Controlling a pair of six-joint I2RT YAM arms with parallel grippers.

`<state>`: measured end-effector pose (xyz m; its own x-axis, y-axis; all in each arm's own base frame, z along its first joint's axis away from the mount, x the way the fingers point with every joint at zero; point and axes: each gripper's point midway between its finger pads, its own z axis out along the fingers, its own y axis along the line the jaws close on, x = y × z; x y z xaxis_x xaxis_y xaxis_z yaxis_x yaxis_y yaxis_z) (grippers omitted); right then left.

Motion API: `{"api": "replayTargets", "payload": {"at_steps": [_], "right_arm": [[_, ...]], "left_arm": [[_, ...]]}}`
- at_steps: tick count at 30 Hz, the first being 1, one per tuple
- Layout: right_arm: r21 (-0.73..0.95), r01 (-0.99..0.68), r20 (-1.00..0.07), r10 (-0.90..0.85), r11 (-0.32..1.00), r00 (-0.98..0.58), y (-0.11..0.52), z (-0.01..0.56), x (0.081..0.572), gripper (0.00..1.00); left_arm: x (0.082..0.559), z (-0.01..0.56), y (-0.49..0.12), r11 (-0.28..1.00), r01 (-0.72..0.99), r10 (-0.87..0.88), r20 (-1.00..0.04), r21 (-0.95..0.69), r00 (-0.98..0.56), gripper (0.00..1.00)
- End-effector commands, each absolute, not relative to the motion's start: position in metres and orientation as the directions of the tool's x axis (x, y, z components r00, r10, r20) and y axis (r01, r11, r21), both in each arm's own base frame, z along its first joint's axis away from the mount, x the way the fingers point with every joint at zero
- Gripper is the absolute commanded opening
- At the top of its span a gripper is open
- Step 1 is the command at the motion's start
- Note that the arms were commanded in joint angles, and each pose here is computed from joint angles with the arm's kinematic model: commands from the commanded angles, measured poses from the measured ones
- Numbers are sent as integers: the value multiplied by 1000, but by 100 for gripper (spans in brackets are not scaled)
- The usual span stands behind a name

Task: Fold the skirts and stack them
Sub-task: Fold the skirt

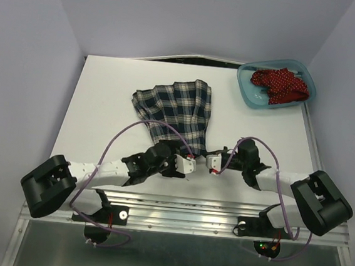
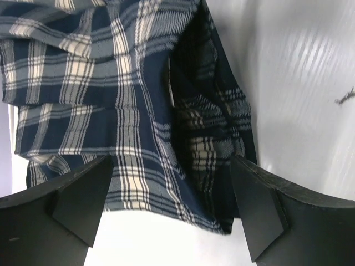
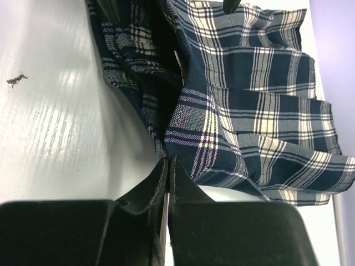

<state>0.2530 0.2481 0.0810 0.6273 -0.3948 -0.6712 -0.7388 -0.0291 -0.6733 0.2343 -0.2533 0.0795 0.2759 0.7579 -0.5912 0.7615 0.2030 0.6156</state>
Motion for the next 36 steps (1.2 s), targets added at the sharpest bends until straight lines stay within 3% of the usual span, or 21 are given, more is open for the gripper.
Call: {"api": "replayTargets", "payload": {"at_steps": [1,4,8,16,29,36], "right_arm": [[-669,-742,-697,-370,27,615,254,98,257,1],[-657,-752,-710,-377,50,595,254,101,261,1],[-615,-782,-751,-377,98,542,255,106,266,1],[-531,-821,-824,-355,209,442,261,125,283,1],[-441,-855,-885,-291,273,363,266,146,284,1],[-439,-860,-886,-285,260,366,263,143,275,1]], "left_arm": [[238,110,-287,263,773,648,-699,578,302,99],[240,105,-296,282,806,653,-720,521,237,99],[223,91,-310,207,876,627,-747,435,223,99],[225,84,-314,225,874,651,-734,432,195,98],[261,82,-302,387,759,703,-700,524,125,86],[272,83,-286,451,685,719,-687,572,101,84]]}}
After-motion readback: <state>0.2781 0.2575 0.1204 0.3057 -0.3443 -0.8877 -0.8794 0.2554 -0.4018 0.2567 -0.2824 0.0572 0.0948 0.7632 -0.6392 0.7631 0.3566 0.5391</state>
